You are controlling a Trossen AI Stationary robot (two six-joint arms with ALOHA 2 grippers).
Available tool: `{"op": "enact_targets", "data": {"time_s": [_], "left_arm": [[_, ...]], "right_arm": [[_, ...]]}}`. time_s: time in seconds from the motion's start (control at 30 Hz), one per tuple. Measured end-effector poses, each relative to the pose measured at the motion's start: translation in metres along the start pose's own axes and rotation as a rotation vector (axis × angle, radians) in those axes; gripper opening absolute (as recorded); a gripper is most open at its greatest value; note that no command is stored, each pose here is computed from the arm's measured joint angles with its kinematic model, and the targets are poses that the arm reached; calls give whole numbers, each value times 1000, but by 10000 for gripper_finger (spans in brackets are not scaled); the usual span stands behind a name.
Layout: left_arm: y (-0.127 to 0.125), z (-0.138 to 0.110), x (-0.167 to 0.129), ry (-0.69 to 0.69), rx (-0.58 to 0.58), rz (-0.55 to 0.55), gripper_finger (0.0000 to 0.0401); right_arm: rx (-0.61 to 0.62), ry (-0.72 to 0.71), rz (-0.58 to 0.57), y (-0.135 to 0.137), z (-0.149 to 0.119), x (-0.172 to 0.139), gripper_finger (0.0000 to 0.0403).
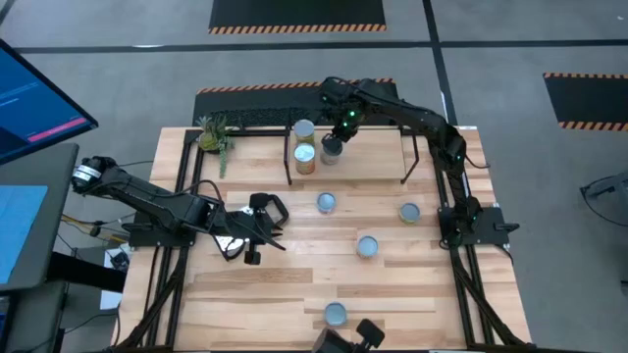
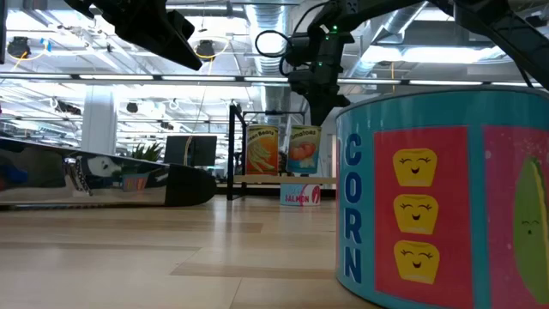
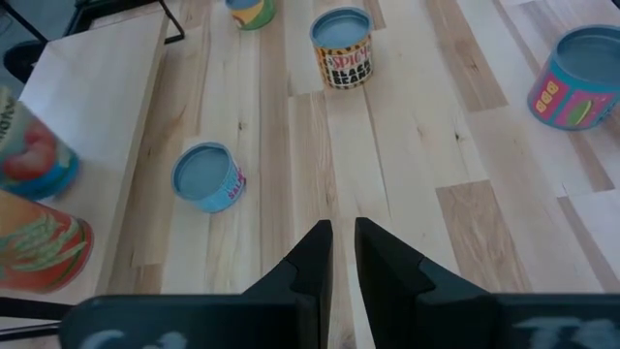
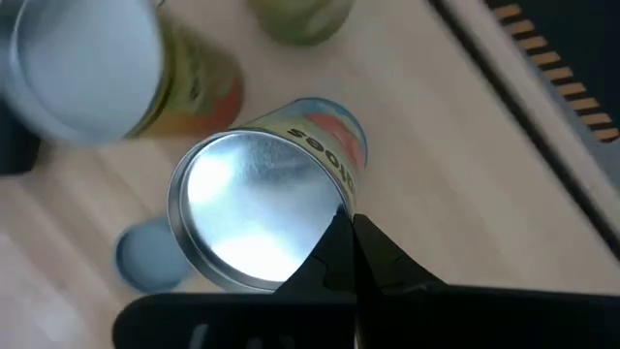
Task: Pick and place cans onto a shelf
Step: Put the canned tomatoes on the shelf
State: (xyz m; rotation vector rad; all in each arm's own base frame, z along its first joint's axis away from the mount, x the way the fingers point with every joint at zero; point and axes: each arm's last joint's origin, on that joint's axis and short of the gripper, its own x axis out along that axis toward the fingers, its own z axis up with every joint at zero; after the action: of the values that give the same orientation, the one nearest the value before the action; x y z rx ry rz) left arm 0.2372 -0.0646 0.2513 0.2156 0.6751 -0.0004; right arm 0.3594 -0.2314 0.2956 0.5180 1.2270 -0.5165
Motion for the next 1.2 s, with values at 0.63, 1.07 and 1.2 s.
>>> {"op": "enact_targets", "data": {"time_s": [0.63,1.07,1.2], "left_arm": [[0,0,0,0,-32,0,38],[0,0,0,1,-43,0,38],[0,0,0,1,-43,0,38]], "right_arm": [[-33,35,5,27,-7,1,3],[13,57,20,29,-10,3,3],[14,59,19,29,-10,4,4]]}}
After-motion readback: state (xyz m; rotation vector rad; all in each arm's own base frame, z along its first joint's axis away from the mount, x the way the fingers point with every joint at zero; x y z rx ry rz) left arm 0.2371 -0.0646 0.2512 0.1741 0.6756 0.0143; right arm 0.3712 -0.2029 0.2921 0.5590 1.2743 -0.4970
